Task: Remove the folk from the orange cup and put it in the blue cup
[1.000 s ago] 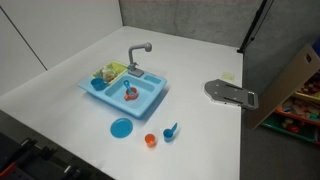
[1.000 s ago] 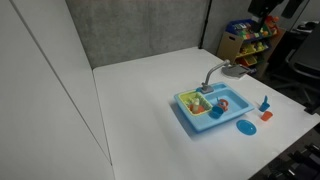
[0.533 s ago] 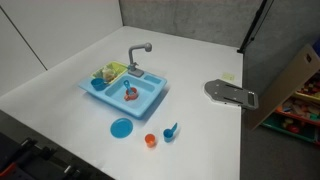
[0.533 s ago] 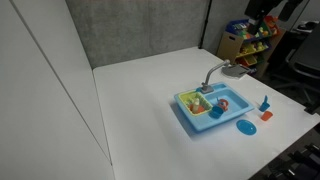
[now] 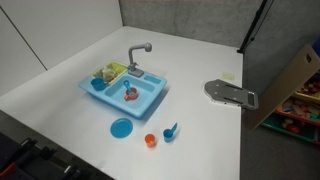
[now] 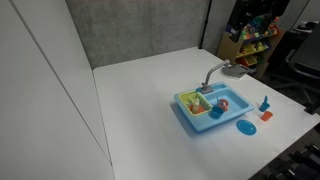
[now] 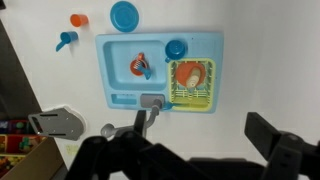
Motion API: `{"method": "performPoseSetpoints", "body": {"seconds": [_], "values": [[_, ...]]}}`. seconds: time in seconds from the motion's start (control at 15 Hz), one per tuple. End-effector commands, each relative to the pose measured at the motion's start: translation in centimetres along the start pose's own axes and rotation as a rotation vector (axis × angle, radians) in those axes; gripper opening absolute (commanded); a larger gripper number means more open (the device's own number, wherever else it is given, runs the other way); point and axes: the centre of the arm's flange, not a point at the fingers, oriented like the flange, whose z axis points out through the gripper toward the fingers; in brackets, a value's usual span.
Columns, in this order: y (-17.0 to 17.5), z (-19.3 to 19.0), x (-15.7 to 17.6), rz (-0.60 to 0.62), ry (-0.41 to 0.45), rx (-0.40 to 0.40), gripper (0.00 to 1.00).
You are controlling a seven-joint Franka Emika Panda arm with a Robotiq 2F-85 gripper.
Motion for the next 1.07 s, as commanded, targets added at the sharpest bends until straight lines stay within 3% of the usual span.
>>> {"method": "performPoseSetpoints", "body": {"seconds": [0.0, 0.53, 1.0], "values": [[-0.1, 2.2, 2.4, 0.011, -0.017, 0.083, 1.0], [1.9, 8.7, 4.6, 0.1, -0.101, 0.181, 1.0], [6.2, 14.7, 5.5, 0.185, -0.175, 0.19, 1.0]]}}
